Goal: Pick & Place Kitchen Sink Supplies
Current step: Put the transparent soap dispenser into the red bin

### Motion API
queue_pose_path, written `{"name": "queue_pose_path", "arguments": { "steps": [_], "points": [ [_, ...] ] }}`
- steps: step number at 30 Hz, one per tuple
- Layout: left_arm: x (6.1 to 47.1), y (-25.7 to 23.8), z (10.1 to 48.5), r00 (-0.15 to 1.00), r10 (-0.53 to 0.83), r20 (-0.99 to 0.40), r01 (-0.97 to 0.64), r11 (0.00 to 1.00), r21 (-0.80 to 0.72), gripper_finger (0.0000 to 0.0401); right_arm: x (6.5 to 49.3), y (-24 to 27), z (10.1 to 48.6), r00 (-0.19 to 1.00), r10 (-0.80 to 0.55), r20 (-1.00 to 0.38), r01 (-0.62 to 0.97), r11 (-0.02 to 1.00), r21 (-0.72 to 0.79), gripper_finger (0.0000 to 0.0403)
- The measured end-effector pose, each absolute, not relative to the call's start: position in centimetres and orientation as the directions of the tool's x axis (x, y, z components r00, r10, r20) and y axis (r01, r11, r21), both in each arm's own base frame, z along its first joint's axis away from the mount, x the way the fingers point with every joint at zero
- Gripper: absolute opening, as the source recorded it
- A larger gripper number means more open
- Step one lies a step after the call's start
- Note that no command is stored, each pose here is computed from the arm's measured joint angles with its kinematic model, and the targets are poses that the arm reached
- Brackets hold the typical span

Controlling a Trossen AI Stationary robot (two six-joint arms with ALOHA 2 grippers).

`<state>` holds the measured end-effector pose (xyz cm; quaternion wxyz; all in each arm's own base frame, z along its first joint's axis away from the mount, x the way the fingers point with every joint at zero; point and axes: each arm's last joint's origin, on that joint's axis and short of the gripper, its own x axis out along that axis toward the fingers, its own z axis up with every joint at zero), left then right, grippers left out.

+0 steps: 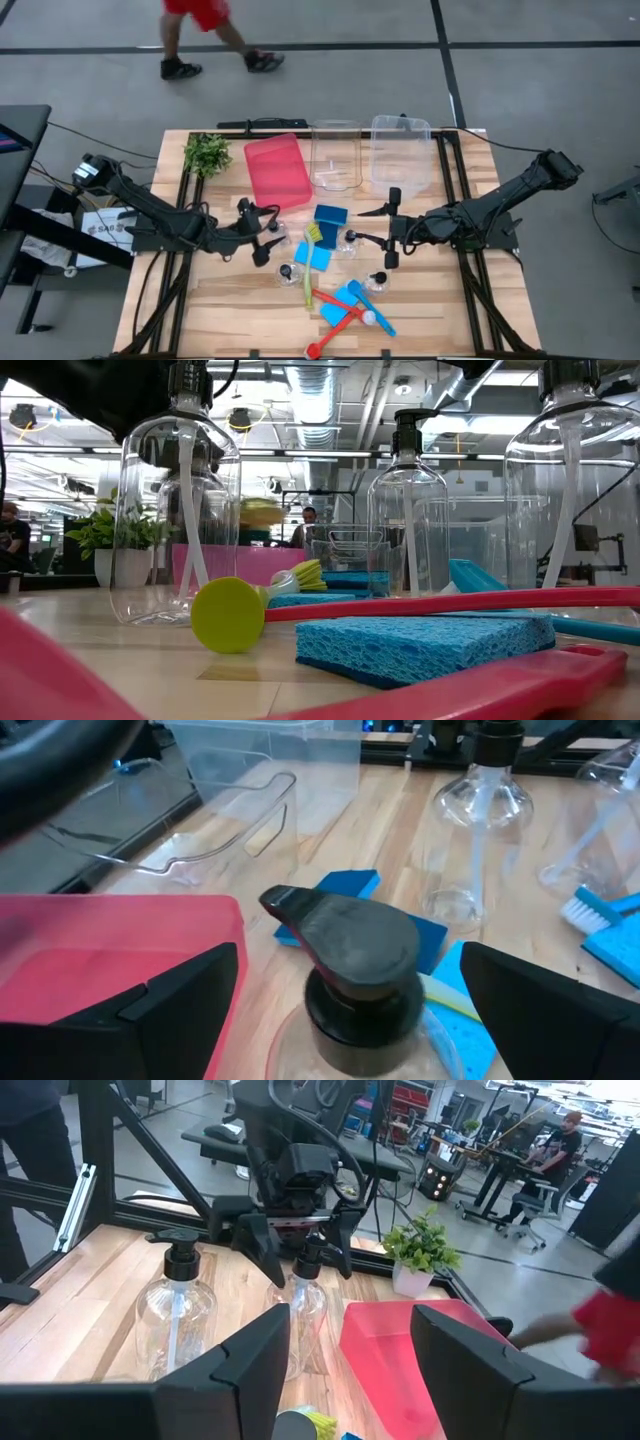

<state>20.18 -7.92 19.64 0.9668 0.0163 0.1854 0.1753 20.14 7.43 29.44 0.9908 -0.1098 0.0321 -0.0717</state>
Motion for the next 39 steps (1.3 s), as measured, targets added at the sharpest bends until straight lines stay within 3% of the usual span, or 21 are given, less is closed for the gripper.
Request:
{"name": "queue_pose_path", "arguments": {
  "steps": [39],
  "points": [
    [20.47, -7.46, 19.58, 0.874, 0.306, -0.377, -0.299, 0.951, 0.078, 0.0383, 20.14, 7.43, 29.44, 0.988, -0.149, -0.047, 0.135, 0.966, -0.222, 0.0193]
  ]
}}
